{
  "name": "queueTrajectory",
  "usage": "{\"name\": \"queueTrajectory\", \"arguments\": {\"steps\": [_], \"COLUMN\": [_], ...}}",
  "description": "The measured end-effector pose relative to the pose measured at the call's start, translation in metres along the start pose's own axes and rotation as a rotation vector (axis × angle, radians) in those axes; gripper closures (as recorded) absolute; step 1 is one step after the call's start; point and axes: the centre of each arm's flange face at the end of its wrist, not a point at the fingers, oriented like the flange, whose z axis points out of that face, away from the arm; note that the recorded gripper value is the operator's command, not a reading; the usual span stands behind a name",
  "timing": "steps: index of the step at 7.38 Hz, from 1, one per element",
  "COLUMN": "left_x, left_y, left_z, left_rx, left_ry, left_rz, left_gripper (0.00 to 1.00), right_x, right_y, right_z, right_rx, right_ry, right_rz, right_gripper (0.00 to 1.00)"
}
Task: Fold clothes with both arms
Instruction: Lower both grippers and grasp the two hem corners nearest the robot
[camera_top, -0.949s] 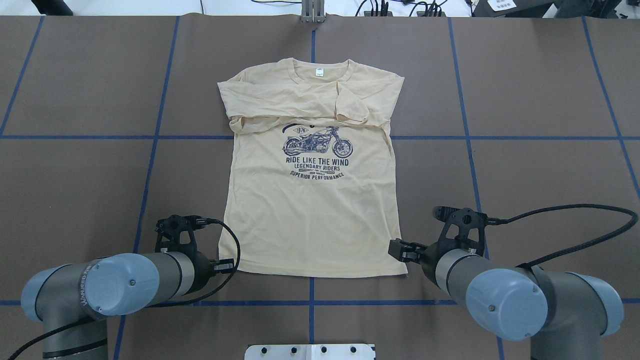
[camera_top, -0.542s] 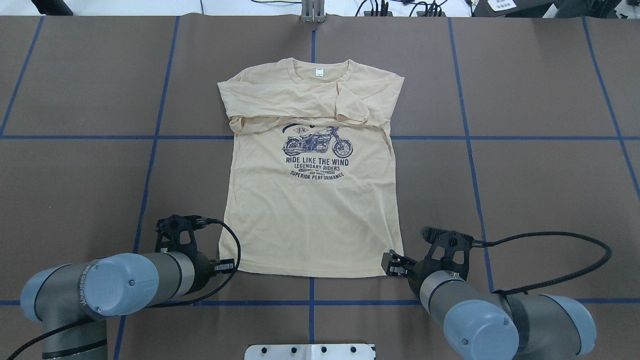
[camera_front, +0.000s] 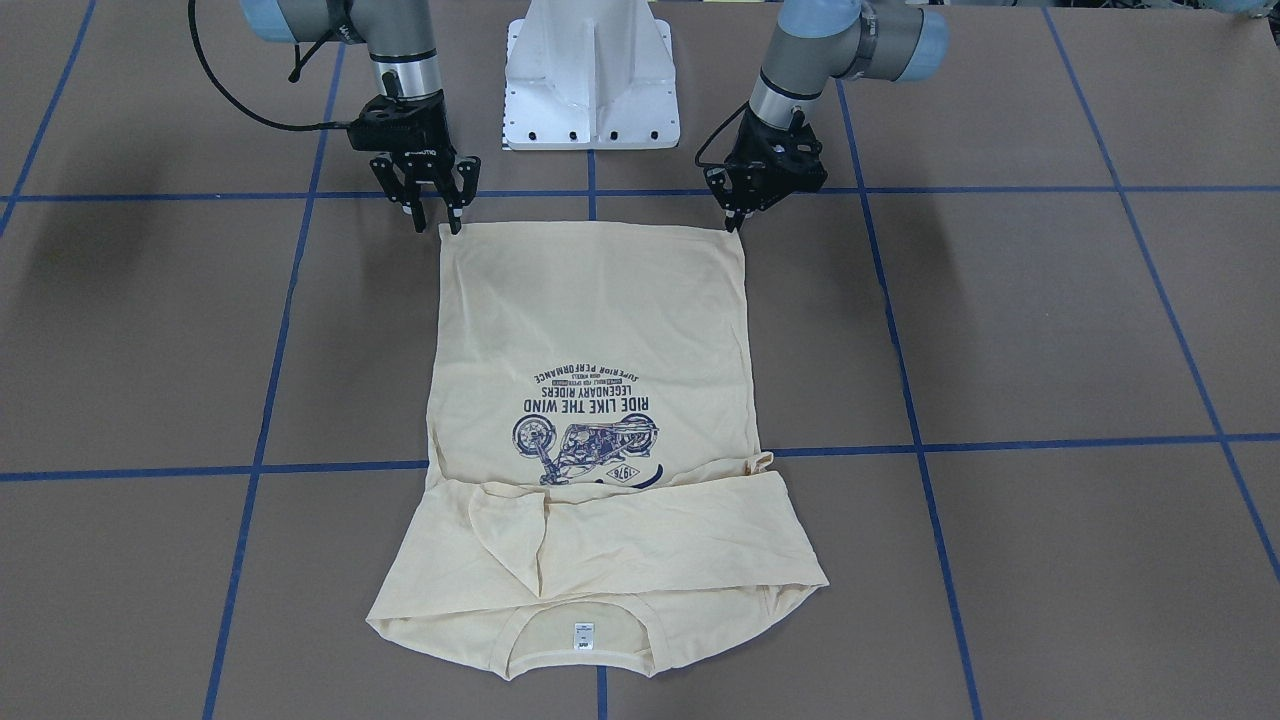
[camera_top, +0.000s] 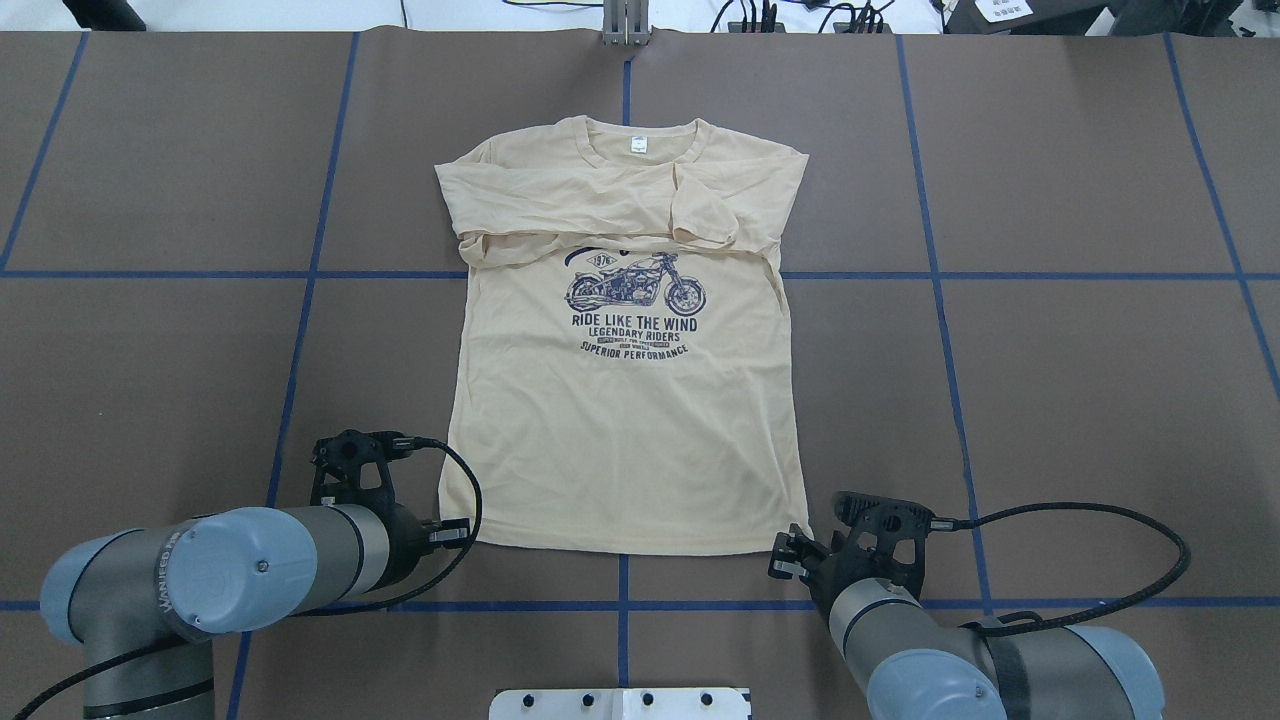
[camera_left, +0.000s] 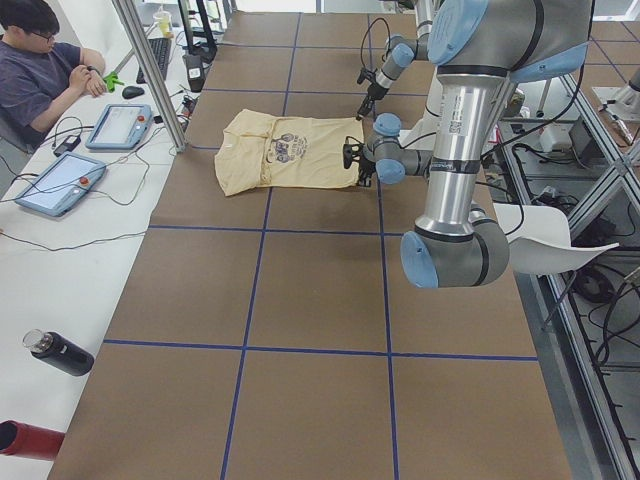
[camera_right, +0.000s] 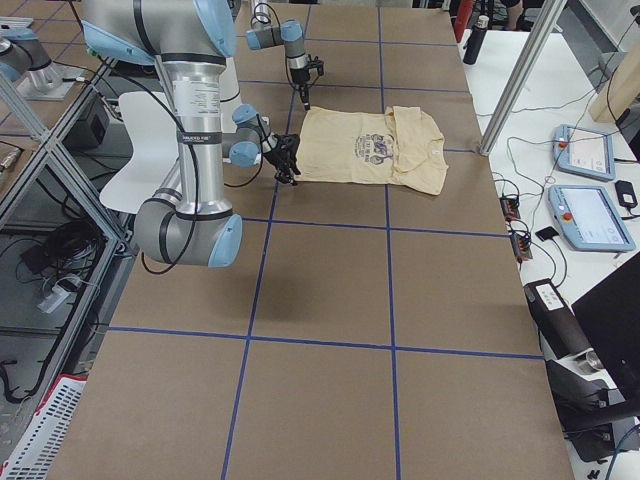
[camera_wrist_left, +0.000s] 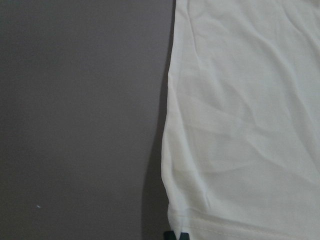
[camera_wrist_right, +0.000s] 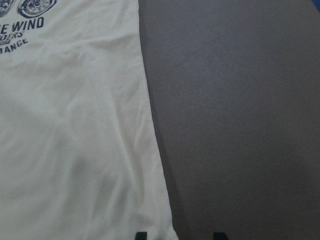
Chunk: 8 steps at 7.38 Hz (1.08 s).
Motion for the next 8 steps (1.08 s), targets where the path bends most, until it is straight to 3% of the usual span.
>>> {"name": "queueTrajectory", "arguments": {"steps": [1,2,3,8], "left_x": [0.0,0.0,0.0,0.003], "left_y": [-0.001,-0.001,-0.001,-0.001], "left_z": [-0.001,-0.002,-0.002,-0.006], "left_rx": [0.001,0.001,0.002,0.001], "left_ry": [0.002,0.002,0.001,0.012], "left_rz": [-0.001,-0.002,-0.002,0.0], "left_gripper": [1.0,1.0,1.0,1.0], "right_x": [0.0,-0.001,-0.004,-0.017], "right_y": [0.003,0.004,0.005,-0.001], "right_z": [0.002,0.002,0.002,-0.009], "right_rx": [0.001,0.002,0.002,-0.002], "right_ry": [0.002,0.002,-0.001,-0.033], "right_rz": [-0.004,-0.004,0.0,0.022], "right_gripper": [0.68,0.94,1.0,1.0]}}
